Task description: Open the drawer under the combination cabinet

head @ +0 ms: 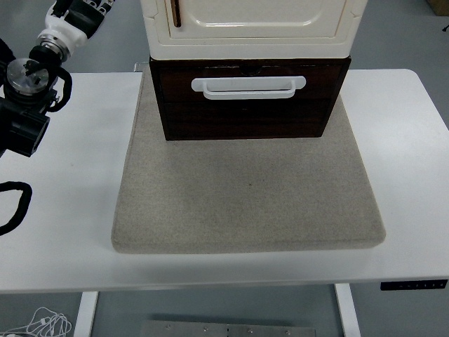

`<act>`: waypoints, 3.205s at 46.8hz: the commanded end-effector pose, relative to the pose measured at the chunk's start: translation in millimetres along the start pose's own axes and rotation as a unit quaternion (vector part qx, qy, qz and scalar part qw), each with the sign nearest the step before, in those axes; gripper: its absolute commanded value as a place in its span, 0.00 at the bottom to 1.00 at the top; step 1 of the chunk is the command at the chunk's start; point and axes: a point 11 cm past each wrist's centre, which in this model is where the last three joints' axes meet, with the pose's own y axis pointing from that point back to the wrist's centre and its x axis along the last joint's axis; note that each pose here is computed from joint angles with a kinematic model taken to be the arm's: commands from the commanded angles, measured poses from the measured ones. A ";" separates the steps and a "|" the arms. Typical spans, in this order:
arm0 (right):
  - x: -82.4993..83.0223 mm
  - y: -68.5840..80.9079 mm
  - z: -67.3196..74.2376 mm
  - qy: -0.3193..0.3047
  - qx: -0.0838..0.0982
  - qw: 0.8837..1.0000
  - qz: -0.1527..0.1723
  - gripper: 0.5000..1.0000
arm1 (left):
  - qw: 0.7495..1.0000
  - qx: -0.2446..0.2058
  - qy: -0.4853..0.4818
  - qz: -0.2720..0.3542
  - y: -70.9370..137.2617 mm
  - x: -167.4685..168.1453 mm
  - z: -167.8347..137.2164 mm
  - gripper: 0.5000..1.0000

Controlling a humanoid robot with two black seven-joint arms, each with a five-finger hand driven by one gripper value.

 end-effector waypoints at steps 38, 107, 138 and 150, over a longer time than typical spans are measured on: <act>0.0 0.0 0.0 0.000 0.000 1.000 0.000 0.85 | 0.946 -0.106 -0.274 -0.139 -3.1 -196.5 153.7 1.00; 0.0 0.0 0.0 0.000 0.000 1.000 0.000 0.85 | 0.600 0.229 -0.644 -0.416 127.3 -308.7 -154.4 1.00; 0.0 0.0 0.0 0.000 0.000 1.000 0.000 0.85 | 0.539 0.357 -0.701 -0.301 128.8 -225.4 -178.5 1.00; 0.0 0.0 0.0 -0.001 0.000 1.000 0.000 0.85 | 0.564 0.350 -0.708 -0.242 121.0 -213.0 -187.1 1.00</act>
